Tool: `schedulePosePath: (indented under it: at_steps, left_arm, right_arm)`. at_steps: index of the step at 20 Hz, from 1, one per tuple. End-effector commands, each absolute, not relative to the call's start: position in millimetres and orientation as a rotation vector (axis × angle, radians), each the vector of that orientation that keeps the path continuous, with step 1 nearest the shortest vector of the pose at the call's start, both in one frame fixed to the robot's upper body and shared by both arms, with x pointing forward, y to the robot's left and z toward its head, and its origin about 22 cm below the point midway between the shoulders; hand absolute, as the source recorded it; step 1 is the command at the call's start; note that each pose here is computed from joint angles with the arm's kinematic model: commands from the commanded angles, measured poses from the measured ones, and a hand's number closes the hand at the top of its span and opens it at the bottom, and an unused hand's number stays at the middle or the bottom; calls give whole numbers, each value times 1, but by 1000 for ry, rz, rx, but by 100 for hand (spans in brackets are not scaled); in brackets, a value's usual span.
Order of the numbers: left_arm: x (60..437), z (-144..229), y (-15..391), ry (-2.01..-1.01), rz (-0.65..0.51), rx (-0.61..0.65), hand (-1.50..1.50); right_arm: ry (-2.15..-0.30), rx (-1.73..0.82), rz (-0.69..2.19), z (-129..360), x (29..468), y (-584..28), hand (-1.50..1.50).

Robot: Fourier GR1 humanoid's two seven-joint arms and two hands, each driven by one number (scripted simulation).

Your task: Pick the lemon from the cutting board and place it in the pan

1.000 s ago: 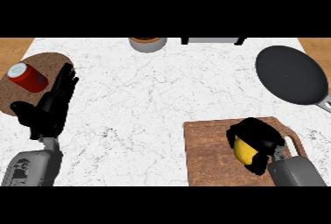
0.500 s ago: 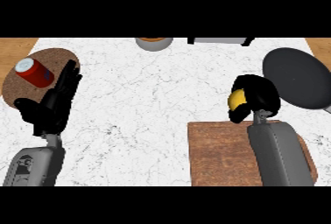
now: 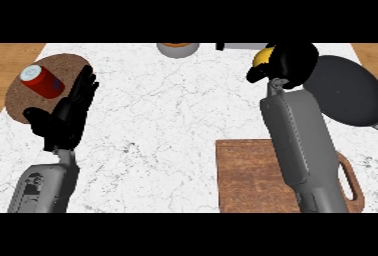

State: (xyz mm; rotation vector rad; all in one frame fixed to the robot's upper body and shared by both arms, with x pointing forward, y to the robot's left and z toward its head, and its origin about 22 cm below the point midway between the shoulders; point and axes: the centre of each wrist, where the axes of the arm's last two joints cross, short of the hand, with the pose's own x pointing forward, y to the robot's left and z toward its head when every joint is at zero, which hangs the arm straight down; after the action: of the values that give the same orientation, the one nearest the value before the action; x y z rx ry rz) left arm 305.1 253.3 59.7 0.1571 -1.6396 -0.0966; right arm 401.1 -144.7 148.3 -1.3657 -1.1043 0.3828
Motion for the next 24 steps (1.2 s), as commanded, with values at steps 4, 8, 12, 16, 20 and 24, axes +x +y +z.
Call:
schedulePosePath:
  at_steps: [4,8,12,16,20,24]
  left_arm:
    - [305,57,275,-1640,-73,186,0]
    - [295,60,267,-1629,-62,195,0]
    - [309,51,277,-1628,-47,190,0]
    - [301,47,266,-1634,-72,190,0]
    - [314,63,265,-1637,-62,182,0]
    - [305,43,265,-1650,-87,165,0]
  right_arm:
    - [-1226,-1290,14,171,429,-164,150]
    - [-1226,-1320,-56,158,437,-231,150]
    - [-1135,-1436,-8,148,440,-290,150]
    - [-1105,-1467,-22,117,426,-346,150]
    - [-990,-1609,52,107,409,-396,150]
    - [-952,-1630,11,90,398,-417,150]
